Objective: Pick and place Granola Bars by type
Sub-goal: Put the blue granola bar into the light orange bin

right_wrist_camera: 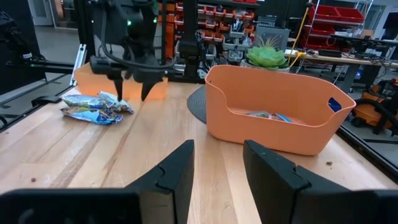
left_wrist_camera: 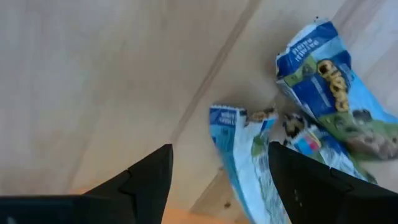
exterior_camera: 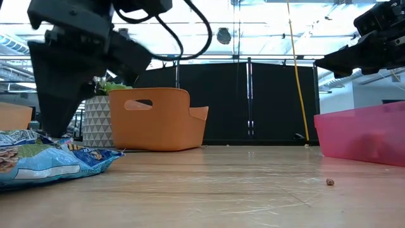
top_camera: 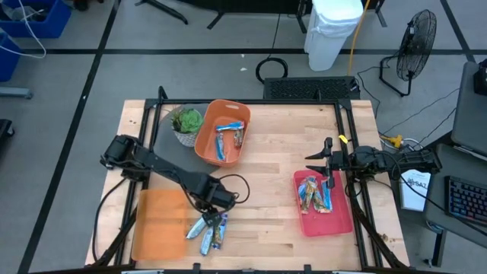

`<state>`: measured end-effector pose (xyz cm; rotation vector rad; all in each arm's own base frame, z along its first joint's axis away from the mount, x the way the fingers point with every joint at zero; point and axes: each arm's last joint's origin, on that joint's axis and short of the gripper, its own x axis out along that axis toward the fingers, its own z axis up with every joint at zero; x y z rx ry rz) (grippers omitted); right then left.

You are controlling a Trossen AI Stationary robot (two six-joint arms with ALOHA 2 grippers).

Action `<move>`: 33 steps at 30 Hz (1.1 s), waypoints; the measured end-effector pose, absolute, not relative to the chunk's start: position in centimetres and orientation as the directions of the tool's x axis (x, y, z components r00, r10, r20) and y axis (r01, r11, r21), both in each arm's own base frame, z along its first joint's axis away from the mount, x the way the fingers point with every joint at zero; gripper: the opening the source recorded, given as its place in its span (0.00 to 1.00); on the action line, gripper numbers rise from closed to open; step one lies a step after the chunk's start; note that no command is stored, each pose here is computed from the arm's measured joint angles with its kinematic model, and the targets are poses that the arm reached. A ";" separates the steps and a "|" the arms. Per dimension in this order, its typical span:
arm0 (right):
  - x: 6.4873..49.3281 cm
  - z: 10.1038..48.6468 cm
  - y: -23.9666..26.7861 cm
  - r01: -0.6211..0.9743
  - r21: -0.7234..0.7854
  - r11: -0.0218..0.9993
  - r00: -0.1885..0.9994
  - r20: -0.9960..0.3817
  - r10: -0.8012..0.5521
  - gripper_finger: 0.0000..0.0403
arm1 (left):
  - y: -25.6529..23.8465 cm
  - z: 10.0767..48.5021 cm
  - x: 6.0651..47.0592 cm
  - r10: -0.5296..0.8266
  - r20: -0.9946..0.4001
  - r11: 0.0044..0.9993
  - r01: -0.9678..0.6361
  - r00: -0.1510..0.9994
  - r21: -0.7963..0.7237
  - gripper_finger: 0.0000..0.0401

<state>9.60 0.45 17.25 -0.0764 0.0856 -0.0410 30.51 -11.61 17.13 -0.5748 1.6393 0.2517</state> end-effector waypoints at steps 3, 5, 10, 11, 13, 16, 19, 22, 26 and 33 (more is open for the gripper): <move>9.6 17.2 0.5 0.038 -0.078 0.996 0.995 -0.084 -0.044 0.32 | -11.8 16.1 30.4 -0.238 -0.971 0.833 -0.519 -0.026 -0.190 0.64; 9.6 17.2 0.5 0.038 -0.078 0.996 0.996 -0.084 -0.044 0.32 | -11.8 15.6 30.3 -0.248 -0.969 0.828 -0.520 -0.007 -0.209 0.63; 9.6 17.2 0.5 0.038 -0.078 0.996 0.996 -0.084 -0.044 0.32 | -11.7 14.6 30.2 -0.259 -0.965 0.820 -0.522 0.027 -0.235 0.63; 9.6 17.2 0.5 0.038 -0.078 0.996 0.996 -0.084 -0.044 0.32 | -11.7 14.5 30.2 -0.261 -0.965 0.820 -0.521 0.031 -0.238 0.63; 9.6 17.2 0.5 0.038 -0.078 0.996 0.996 -0.083 -0.044 0.32 | -11.7 14.4 30.1 -0.264 -0.964 0.819 -0.519 0.037 -0.245 0.63; 9.6 17.2 0.5 0.038 -0.078 0.996 0.996 -0.084 -0.044 0.32 | -11.6 14.3 30.1 -0.265 -0.963 0.825 -0.508 0.039 -0.247 0.61; 9.6 17.2 0.5 0.038 -0.078 0.996 0.996 -0.084 -0.044 0.32 | -11.6 14.3 30.2 -0.269 -0.962 0.824 -0.508 0.040 -0.252 0.55; 9.6 17.2 0.4 0.038 -0.078 0.996 0.996 -0.084 -0.044 0.32 | -11.5 14.3 30.2 -0.272 -0.962 0.825 -0.506 0.035 -0.252 0.44; 9.6 17.2 0.5 0.038 -0.078 0.996 0.996 -0.084 -0.044 0.32 | -11.2 14.2 30.3 -0.294 -0.955 0.826 -0.494 0.033 -0.272 0.21; 9.6 17.3 0.5 0.038 -0.078 0.996 0.996 -0.083 -0.044 0.32 | -10.6 15.2 30.5 -0.266 -0.960 0.834 -0.479 0.082 -0.272 0.04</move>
